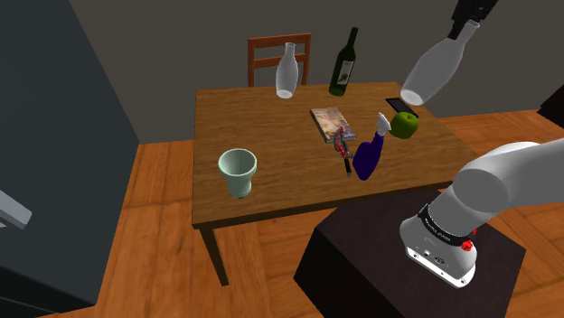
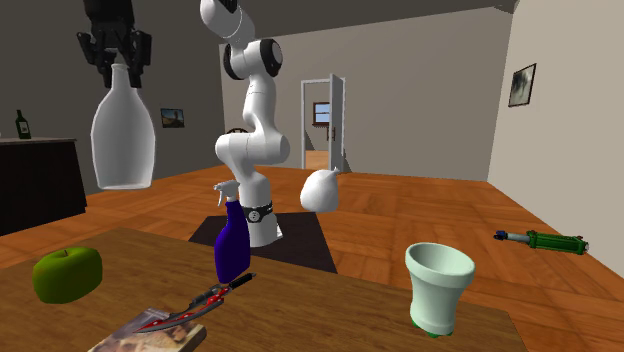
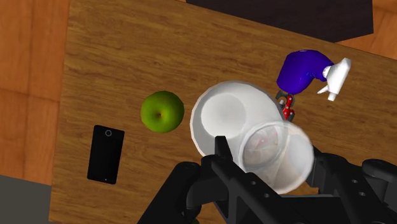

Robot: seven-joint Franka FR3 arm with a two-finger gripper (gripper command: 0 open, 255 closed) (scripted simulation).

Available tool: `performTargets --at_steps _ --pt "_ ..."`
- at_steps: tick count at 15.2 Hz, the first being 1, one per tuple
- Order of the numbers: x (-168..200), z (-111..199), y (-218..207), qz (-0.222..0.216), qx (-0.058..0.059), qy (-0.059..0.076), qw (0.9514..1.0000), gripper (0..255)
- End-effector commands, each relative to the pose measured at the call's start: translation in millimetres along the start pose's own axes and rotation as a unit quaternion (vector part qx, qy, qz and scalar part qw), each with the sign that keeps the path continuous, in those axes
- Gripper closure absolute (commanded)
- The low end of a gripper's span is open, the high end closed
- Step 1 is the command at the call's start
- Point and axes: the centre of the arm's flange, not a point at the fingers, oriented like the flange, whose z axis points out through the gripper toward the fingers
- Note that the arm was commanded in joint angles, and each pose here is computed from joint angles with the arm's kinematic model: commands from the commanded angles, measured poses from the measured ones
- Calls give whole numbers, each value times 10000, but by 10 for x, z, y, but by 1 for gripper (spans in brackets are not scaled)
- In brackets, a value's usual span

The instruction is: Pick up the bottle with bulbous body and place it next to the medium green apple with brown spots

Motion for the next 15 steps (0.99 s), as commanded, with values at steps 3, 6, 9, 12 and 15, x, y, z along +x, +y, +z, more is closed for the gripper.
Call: performTargets --at_steps 3,6,9,12,15 --pt "4 206 -4 0 -1 5 10000 255" --pt "10 365 -5 0 -1 5 10000 255" --pt "15 523 -6 0 -1 5 10000 255" --pt "20 681 -7 0 -1 5 10000 255" --pt "26 840 -8 0 -1 5 10000 255"
